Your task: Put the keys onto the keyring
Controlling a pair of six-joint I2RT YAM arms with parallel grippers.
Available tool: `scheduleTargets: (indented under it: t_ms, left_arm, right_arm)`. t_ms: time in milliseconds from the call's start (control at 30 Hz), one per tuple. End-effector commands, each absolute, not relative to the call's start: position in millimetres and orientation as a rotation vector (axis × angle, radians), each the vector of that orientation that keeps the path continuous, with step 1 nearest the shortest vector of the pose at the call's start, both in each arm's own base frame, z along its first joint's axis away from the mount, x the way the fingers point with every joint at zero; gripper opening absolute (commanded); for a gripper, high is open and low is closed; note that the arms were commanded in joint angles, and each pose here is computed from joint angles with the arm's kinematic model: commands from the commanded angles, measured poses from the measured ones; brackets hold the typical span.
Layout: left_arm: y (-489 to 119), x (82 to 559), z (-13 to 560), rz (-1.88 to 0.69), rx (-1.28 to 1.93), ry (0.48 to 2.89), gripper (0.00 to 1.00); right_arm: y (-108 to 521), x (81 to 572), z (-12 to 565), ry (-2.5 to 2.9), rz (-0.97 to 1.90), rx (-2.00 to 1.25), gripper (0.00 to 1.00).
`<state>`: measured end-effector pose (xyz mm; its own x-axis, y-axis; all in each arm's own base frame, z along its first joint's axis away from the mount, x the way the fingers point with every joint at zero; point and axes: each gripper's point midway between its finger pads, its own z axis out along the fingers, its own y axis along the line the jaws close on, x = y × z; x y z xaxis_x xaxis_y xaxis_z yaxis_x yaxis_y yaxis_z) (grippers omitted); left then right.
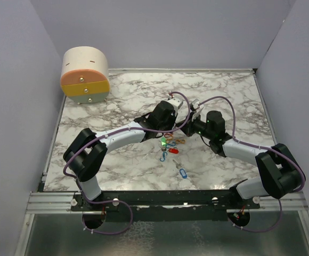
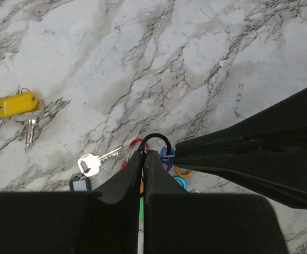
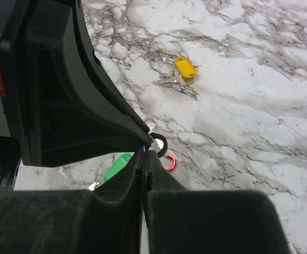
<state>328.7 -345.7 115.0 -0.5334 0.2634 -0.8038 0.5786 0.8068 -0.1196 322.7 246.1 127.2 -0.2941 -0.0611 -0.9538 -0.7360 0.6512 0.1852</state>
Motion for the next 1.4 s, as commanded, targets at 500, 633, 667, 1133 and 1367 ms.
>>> scheduleTargets:
  t_ms: [500, 633, 667, 1133, 1367]
  left_arm:
    - [-354, 326, 148, -0.526, 0.625, 2.072, 0.0]
    - [-354, 325, 149, -0.528, 0.627, 2.071, 0.0]
    - [-354, 325, 149, -0.53, 0.63, 2.071, 0.0]
    - [-357, 322, 143, -0.529, 0.667, 2.092, 0.0]
    - [-357, 321, 140, -0.52, 0.677, 2.101, 0.0]
  right_arm:
    - [250, 331, 130, 1.747, 0.745, -0.64, 0.01]
    - [249, 331, 131, 1.744, 0.741, -0.635, 0.01]
    - [249, 331, 132, 1.742, 0.739, -0.633, 0.01]
    - [245, 331, 137, 1.726, 0.72, -0.618, 0.01]
    - [244, 332, 138, 1.727, 0.708, -0.612, 0.01]
